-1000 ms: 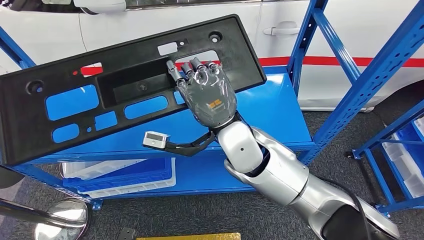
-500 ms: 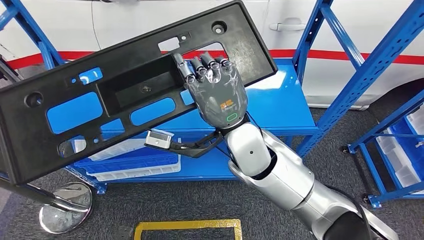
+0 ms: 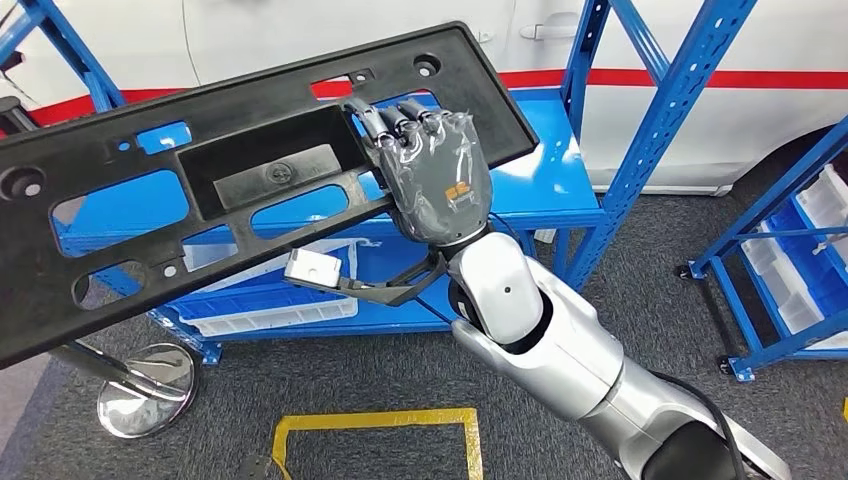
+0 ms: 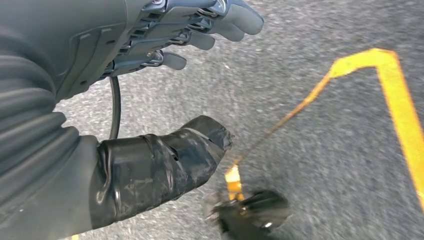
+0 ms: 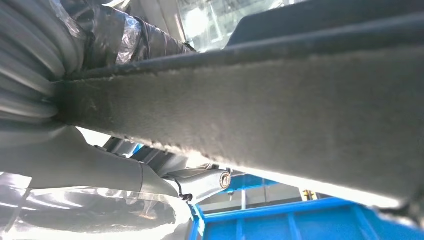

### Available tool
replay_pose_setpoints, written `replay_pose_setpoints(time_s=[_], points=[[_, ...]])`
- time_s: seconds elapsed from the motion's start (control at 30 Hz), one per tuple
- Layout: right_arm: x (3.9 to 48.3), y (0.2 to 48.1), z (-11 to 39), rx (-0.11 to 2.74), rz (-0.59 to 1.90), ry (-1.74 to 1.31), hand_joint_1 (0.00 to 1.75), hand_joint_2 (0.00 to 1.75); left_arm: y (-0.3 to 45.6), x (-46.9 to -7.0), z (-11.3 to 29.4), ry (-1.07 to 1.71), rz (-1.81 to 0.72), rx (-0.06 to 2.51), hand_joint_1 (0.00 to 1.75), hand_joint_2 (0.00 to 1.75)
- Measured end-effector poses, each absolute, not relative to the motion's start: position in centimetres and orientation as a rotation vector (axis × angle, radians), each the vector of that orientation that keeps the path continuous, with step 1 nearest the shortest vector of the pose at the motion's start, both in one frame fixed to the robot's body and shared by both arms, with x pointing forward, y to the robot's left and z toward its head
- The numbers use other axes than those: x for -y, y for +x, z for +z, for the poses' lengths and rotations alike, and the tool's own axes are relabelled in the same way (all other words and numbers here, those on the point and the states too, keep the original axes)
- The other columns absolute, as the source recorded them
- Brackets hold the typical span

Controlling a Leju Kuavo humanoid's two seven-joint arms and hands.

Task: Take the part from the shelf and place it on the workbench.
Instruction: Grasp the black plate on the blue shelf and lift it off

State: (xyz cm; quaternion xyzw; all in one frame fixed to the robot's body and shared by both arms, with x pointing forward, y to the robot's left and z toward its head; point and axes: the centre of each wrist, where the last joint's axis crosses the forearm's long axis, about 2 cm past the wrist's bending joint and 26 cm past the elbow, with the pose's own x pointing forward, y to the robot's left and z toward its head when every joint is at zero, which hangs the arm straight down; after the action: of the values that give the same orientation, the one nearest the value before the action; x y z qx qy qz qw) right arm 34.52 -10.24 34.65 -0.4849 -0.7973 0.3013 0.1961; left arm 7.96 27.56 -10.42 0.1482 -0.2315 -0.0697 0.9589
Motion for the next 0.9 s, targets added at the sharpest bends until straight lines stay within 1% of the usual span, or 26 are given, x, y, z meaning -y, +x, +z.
replay_pose_setpoints(time_s=[0.33, 0.6, 0.9], points=[[10.0, 34.4, 35.2, 2.208, 0.861, -1.323, 1.75, 1.75, 8.3, -28.3, -10.4, 0.315, -0.111, 0.438, 0.00, 1.75], [10.0, 34.4, 35.0, 2.198, 0.870, -1.331, 1.75, 1.75, 8.1, -30.0, -10.4, 0.353, -0.036, 0.383, 0.00, 1.75], [9.9, 34.4, 35.0, 2.200, 0.873, -1.331, 1.75, 1.75, 7.9, -30.9, -10.4, 0.371, -0.028, 0.369, 0.00, 1.75]])
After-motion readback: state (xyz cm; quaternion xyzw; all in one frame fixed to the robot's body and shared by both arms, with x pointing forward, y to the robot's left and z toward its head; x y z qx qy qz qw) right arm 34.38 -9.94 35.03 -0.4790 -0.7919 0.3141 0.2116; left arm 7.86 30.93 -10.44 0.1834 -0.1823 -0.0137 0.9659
